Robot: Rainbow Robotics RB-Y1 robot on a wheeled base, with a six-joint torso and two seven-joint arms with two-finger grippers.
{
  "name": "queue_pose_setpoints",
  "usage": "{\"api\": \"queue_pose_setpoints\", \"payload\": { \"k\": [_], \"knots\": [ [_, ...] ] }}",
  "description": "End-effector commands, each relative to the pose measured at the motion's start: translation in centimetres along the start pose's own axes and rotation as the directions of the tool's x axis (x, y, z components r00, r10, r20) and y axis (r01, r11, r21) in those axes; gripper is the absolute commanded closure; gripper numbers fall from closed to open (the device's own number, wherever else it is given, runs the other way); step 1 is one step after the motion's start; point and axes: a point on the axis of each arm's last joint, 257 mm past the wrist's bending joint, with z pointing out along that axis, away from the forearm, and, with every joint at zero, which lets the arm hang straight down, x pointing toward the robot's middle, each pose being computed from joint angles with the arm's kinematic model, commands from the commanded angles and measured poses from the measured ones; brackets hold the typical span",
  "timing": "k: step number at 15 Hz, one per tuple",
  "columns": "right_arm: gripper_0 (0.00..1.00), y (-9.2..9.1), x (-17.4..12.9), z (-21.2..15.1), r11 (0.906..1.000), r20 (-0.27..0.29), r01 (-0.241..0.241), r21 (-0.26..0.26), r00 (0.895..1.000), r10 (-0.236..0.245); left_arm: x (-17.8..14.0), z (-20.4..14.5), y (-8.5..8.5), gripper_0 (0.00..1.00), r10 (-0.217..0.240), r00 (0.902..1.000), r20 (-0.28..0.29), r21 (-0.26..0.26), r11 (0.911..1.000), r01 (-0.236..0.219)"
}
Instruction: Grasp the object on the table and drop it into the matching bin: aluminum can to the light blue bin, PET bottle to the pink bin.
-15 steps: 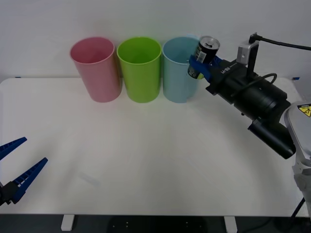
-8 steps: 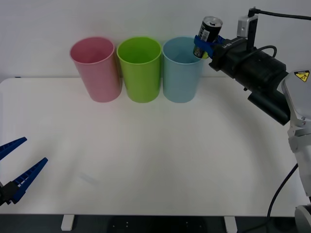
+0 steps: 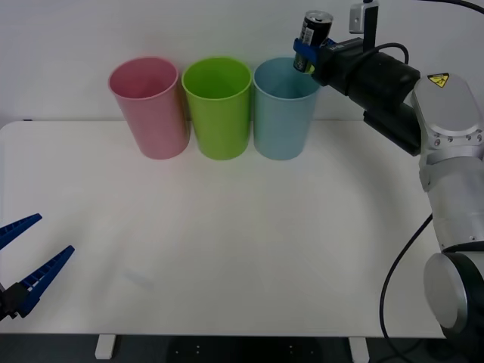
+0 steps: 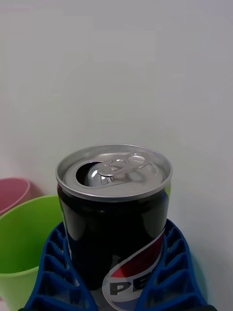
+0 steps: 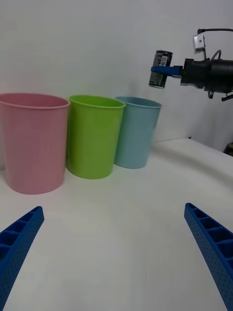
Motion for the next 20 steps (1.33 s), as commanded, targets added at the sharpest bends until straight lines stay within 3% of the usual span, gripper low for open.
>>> {"api": "queue_pose_setpoints", "payload": {
  "k": [1, 6, 11, 12, 13, 14, 20],
  "knots": [
    [1.00, -0.1, 0.3, 2.0, 0.9993, -0.018, -0.021, 0.031, 1.000, 0.022, 0.0, 0.0, 0.0, 0.00, 0.000, 1.0000, 0.000, 0.000, 1.0000, 0.000],
    [1.00, -0.1, 0.6, 3.6, 0.9960, -0.015, -0.025, 0.085, 1.000, 0.026, 0.0, 0.0, 0.0, 0.00, 0.000, 1.0000, 0.000, 0.000, 1.0000, 0.000],
    [0.98, 0.1, 0.6, 3.7, 0.9963, -0.016, -0.023, 0.083, 1.000, 0.025, 0.0, 0.0, 0.0, 0.00, 0.000, 1.0000, 0.000, 0.000, 1.0000, 0.000],
    [0.81, 0.0, 0.6, 3.6, 0.9960, -0.013, -0.024, 0.086, 1.000, 0.025, 0.0, 0.0, 0.0, 0.00, 0.000, 1.0000, 0.000, 0.000, 1.0000, 0.000],
    [0.17, -0.1, 0.6, 3.7, 0.9961, -0.013, -0.019, 0.086, 1.000, 0.020, 0.0, 0.0, 0.0, 0.00, 0.000, 1.0000, 0.000, 0.000, 1.0000, 0.000],
    [0.00, -0.1, 0.5, 3.7, 0.9962, -0.010, -0.019, 0.085, 1.000, 0.020, 0.0, 0.0, 0.0, 0.00, 0.000, 1.0000, 0.000, 0.000, 1.0000, 0.000],
    [0.00, 0.0, 0.3, 3.6, 0.9965, 0.000, -0.019, 0.082, 1.000, 0.019, 0.0, 0.0, 0.0, 0.00, 0.000, 1.0000, 0.000, 0.000, 1.0000, 0.000]
  ]
}}
